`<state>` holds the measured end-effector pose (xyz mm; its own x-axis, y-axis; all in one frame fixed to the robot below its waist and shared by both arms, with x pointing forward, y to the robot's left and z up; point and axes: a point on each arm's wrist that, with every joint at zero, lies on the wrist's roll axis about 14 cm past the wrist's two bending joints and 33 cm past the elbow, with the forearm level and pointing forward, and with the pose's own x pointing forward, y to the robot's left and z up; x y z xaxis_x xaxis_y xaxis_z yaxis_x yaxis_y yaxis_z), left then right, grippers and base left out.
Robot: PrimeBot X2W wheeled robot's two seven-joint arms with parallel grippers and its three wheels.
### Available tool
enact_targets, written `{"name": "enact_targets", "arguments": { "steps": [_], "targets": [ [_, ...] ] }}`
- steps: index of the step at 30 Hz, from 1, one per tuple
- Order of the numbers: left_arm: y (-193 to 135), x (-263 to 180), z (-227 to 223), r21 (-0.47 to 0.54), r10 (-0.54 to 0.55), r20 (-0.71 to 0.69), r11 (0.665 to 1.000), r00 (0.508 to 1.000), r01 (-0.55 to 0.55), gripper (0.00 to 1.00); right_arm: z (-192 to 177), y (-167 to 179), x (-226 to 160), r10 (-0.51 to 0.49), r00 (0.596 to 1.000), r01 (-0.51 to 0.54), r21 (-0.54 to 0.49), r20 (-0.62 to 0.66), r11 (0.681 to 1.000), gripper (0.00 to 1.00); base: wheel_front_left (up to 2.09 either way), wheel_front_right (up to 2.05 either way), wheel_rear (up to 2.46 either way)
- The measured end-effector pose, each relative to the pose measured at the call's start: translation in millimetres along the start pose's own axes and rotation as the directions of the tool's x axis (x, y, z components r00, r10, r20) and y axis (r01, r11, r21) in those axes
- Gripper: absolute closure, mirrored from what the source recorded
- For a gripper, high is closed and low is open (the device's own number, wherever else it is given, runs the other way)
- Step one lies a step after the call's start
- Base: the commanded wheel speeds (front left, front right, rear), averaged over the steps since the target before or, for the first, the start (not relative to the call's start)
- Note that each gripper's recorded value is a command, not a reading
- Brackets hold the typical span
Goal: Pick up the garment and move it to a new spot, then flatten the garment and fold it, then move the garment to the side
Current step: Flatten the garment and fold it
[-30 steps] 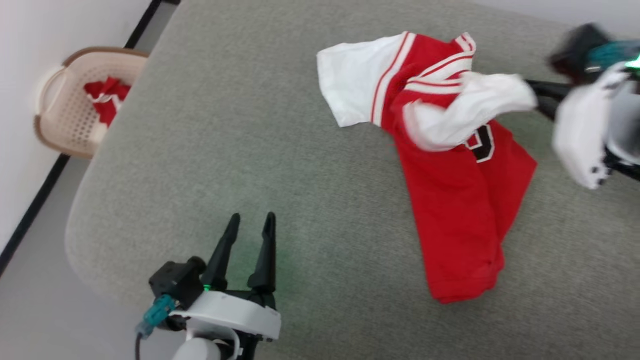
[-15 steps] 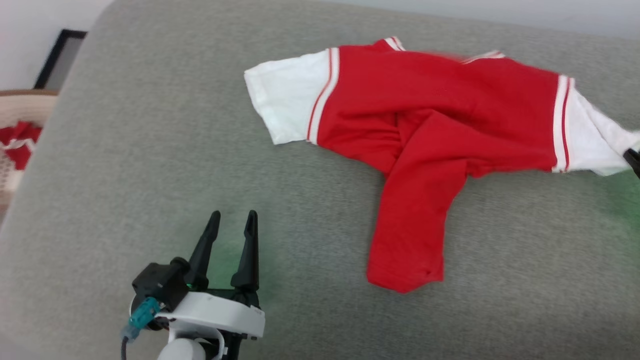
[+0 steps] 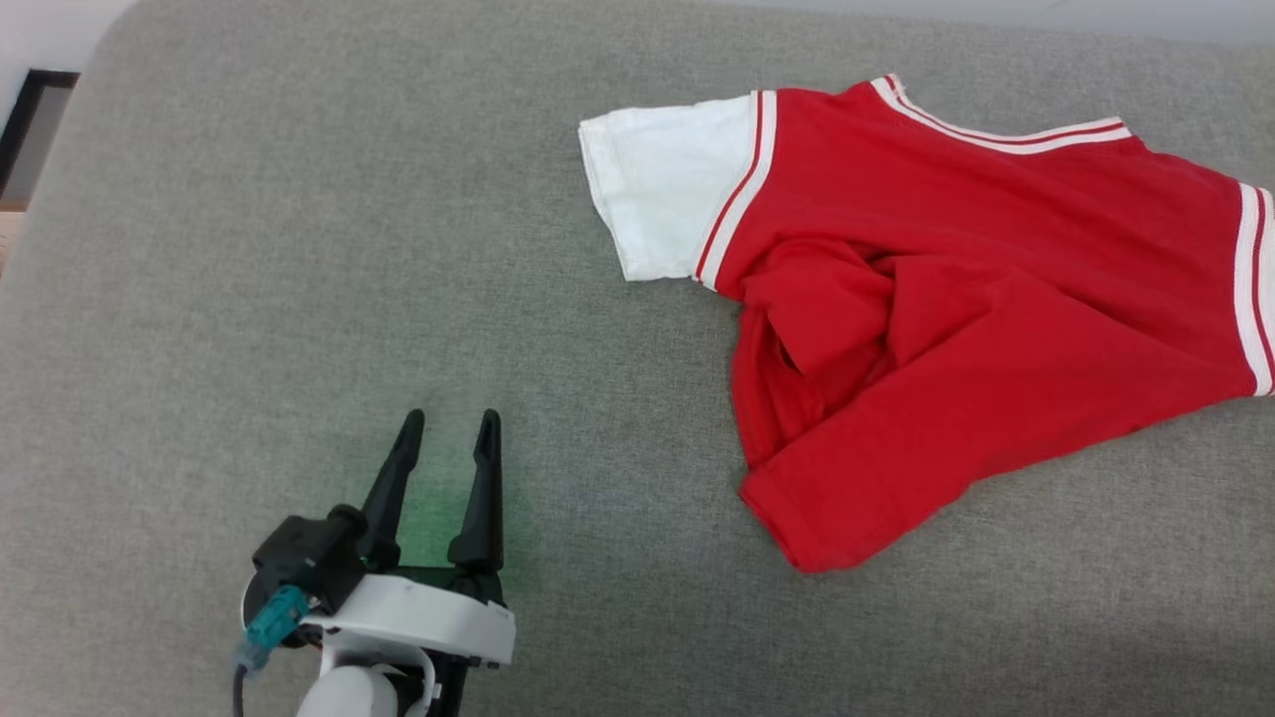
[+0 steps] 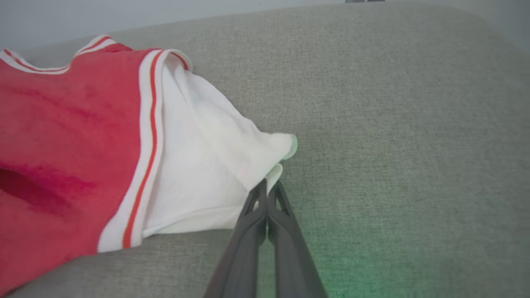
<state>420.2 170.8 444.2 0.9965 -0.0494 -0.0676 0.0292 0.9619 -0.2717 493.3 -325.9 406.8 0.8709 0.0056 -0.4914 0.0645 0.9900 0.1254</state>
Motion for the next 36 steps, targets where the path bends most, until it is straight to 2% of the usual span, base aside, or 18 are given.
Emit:
{"name": "enact_targets", "arguments": {
  "steps": [6, 7, 8, 12, 15, 18, 23, 25, 29, 30, 33, 36],
  "targets": [
    [-5.2, 6.7, 2.2, 0.036, -0.036, 0.002, 0.999, 0.999, 0.036, 0.00, -1.8, -0.6, -0.1, -0.025, 0.999, 0.025, -0.011, 0.036, 1.000, 1.00, 0.00, 0.00, 0.00],
    [-5.9, 8.5, 3.3, 0.045, -0.046, 0.003, 0.998, 0.999, 0.045, 0.00, 0.7, -1.1, -0.7, -0.029, 0.998, 0.030, -0.016, 0.054, 0.999, 0.64, 0.00, 0.00, 0.00],
    [-6.7, 10.8, 4.8, 0.056, -0.056, 0.005, 0.997, 0.998, 0.056, 0.00, 4.4, -1.4, -1.3, -0.033, 0.996, 0.034, -0.012, 0.077, 0.999, 0.00, 0.00, 0.00, 0.00],
    [-16.3, 22.5, 12.3, 0.108, -0.121, 0.015, 0.987, 0.993, 0.119, 0.00, 20.8, -8.6, -7.4, -0.059, 0.983, 0.059, 0.006, 0.171, 0.998, 0.00, 0.00, 0.00, 0.00],
    [-32.1, 43.5, 32.9, 0.193, -0.214, 0.036, 0.960, 0.976, 0.203, 0.00, 46.2, -15.0, -18.4, -0.060, 0.960, 0.073, -0.038, 0.275, 0.997, 0.00, 0.00, 0.00, 0.00],
    [-51.2, 67.2, 55.3, 0.285, -0.311, 0.030, 0.914, 0.950, 0.290, 0.00, 67.2, 0.9, -29.4, 0.004, 0.933, 0.037, -0.106, 0.361, 0.994, 0.00, 0.00, 0.00, 0.00],
    [-78.1, 106.9, 75.4, 0.419, -0.428, -0.071, 0.807, 0.901, 0.416, 0.00, 84.9, 34.8, -57.4, 0.094, 0.871, -0.029, -0.142, 0.482, 0.989, 0.00, 0.00, 0.00, 0.00],
    [-86.1, 124.2, 74.6, 0.422, -0.442, -0.134, 0.785, 0.887, 0.455, 0.00, 85.8, 50.2, -70.4, 0.123, 0.845, -0.057, -0.140, 0.521, 0.988, 0.00, 0.00, 0.00, 0.00],
    [-103.5, 155.7, 63.7, 0.384, -0.446, -0.291, 0.756, 0.846, 0.530, 0.00, 77.2, 65.8, -92.5, 0.129, 0.819, -0.085, -0.104, 0.559, 0.991, 0.00, 0.00, 0.00, 0.00],
    [-108.8, 170.1, 54.5, 0.339, -0.426, -0.387, 0.759, 0.818, 0.556, 0.00, 72.3, 73.3, -99.3, 0.134, 0.818, -0.098, -0.095, 0.559, 0.991, 0.00, 0.00, 0.00, 0.00],
    [-112.8, 188.3, 40.3, 0.283, -0.384, -0.529, 0.761, 0.757, 0.584, 0.00, 67.1, 79.4, -105.4, 0.137, 0.822, -0.101, -0.095, 0.553, 0.990, 0.00, 0.00, 0.00, 0.00],
    [-100.2, 203.2, 21.4, 0.256, -0.294, -0.667, 0.773, 0.685, 0.581, 0.00, 60.7, 81.4, -107.9, 0.127, 0.827, -0.099, -0.080, 0.547, 0.992, 0.00, 0.00, 0.00, 0.00]
  ]
}}
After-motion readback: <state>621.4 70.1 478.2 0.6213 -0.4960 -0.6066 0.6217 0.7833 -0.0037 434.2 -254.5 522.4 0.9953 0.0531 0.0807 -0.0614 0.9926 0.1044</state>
